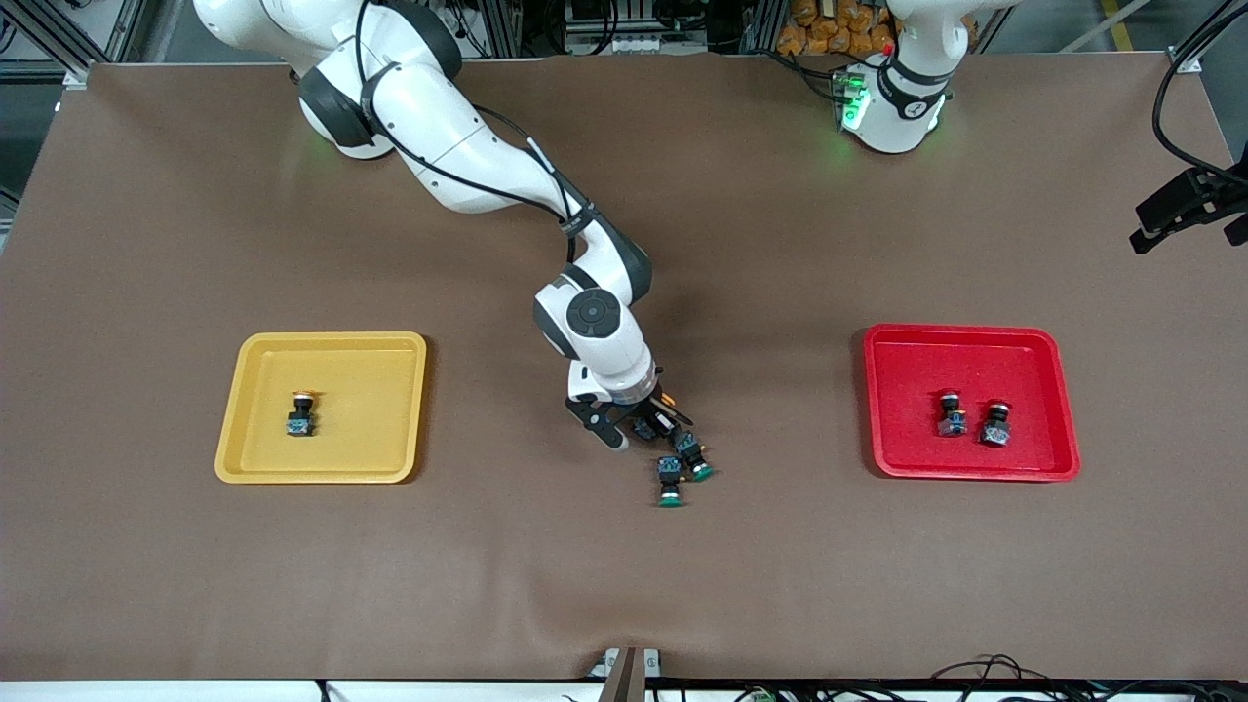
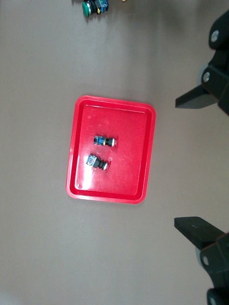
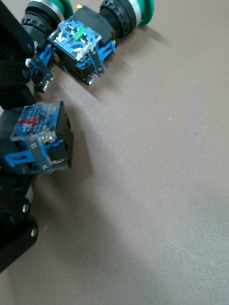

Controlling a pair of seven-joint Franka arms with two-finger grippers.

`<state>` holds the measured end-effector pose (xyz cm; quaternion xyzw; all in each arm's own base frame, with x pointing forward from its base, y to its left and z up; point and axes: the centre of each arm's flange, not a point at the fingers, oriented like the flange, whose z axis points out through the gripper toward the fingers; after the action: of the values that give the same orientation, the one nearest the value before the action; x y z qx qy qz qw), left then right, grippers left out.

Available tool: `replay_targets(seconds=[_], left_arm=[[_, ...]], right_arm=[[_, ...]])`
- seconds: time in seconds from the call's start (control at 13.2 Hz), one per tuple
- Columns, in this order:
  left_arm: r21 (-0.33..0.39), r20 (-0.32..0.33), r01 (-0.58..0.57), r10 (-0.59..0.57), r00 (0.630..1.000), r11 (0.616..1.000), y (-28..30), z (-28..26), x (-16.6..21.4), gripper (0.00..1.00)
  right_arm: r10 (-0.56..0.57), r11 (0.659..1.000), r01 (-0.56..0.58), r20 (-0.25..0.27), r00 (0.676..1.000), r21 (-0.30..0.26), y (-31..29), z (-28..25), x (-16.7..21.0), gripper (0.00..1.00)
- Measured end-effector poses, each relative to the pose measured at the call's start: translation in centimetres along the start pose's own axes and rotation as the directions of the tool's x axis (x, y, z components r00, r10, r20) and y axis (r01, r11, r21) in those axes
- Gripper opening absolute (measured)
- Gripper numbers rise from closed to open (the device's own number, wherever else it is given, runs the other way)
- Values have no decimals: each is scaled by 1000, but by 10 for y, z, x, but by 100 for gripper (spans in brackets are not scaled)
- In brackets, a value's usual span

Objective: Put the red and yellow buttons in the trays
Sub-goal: 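Grasp another orange-capped button with the right gripper, then carry the orange button to the yellow tray with the right gripper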

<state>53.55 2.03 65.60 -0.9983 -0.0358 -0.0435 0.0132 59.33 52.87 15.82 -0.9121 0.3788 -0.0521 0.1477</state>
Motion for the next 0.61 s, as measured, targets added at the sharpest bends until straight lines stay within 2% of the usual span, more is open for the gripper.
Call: replay_targets(seconds=[0.23, 0.61], left_arm=[[0, 2, 1, -1, 1000, 1000, -1, 1, 0, 100], [0, 2, 1, -1, 1000, 1000, -1, 1, 0, 100]], right_arm=[[0, 998, 0, -10, 1000, -66, -3, -14, 17, 1], [-23, 989, 22, -8, 1000, -143, -14, -70, 68, 0]])
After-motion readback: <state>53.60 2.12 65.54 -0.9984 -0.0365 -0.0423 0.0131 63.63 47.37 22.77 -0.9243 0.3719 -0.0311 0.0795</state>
